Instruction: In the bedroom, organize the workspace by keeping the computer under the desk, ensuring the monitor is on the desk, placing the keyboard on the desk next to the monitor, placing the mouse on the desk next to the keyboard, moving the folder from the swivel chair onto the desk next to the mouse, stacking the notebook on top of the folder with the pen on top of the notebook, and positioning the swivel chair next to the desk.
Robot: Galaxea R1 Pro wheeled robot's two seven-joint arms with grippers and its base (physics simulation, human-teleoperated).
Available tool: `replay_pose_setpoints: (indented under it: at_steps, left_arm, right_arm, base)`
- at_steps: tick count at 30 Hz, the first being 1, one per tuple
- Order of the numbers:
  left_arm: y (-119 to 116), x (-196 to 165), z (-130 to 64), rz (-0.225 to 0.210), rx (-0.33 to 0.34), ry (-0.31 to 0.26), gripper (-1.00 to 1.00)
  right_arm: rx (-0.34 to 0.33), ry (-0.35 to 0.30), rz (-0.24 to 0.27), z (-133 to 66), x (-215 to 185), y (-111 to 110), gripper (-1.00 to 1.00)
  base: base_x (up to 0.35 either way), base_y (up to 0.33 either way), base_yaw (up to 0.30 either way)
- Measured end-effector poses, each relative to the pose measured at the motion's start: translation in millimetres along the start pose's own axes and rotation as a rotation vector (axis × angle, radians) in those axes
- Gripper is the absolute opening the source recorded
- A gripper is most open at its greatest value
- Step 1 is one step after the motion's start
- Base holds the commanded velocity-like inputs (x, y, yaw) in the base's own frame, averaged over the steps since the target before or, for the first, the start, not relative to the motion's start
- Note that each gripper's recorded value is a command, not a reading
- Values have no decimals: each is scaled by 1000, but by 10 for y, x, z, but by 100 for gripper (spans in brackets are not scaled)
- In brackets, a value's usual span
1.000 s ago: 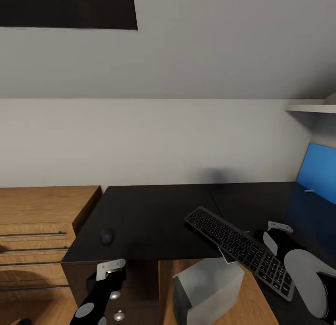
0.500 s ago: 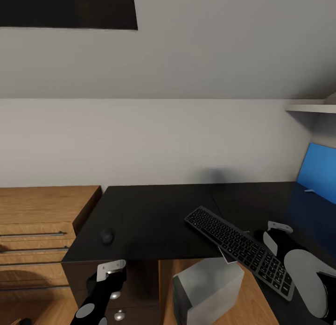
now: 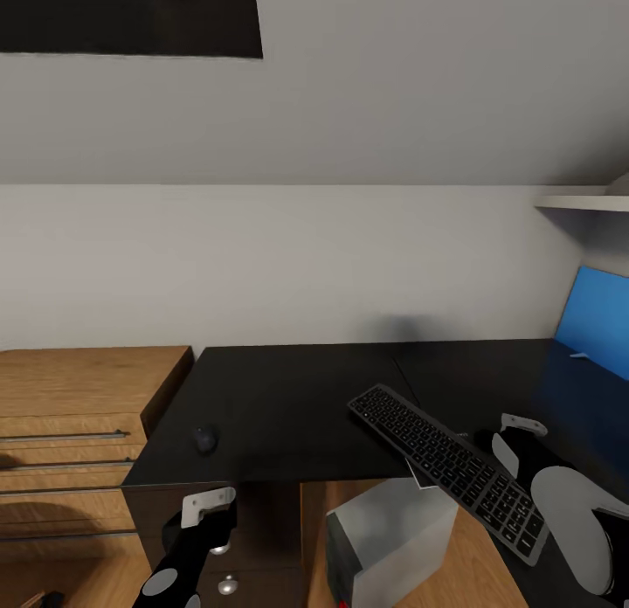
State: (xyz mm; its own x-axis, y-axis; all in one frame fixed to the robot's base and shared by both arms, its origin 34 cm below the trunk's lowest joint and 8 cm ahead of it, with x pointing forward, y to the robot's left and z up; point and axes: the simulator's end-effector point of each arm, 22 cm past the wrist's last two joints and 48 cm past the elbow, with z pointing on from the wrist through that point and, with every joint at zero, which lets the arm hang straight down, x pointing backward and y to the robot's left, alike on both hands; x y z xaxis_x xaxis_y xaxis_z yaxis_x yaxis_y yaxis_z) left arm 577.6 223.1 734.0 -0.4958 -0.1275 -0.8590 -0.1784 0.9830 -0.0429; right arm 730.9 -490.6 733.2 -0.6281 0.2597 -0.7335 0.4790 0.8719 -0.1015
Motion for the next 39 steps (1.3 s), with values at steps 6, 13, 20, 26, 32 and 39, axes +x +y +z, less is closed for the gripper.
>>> replay_pose_setpoints:
  at_steps: [6, 13, 20, 26, 32, 39]
  left_arm:
    - [0, 7, 2, 0, 0, 2, 100]
    - [-3, 20, 4, 2, 0, 4, 100]
    - [-4, 21, 4, 2, 1, 4, 100]
    - [-5, 21, 4, 2, 1, 4, 100]
    - [-5, 21, 4, 2, 1, 4, 100]
    - [-5, 21, 4, 2, 1, 4, 100]
  right_arm:
    - [-1, 0, 0, 0, 1, 9, 100]
    - [-2, 0, 0, -2, 0, 13, 100]
    - [-2, 0, -1, -3, 1, 18, 100]
    - [-3, 0, 0, -3, 1, 21, 100]
    - [-3, 0, 1, -3, 1, 21, 100]
    - [-2, -1, -4, -4, -1, 22, 100]
  base:
    - [-31, 24, 0]
    - [-9, 7, 0]
    - [-3, 1, 0]
    - [-43, 28, 0]
    - [-4, 3, 0]
    - [0, 0, 0]
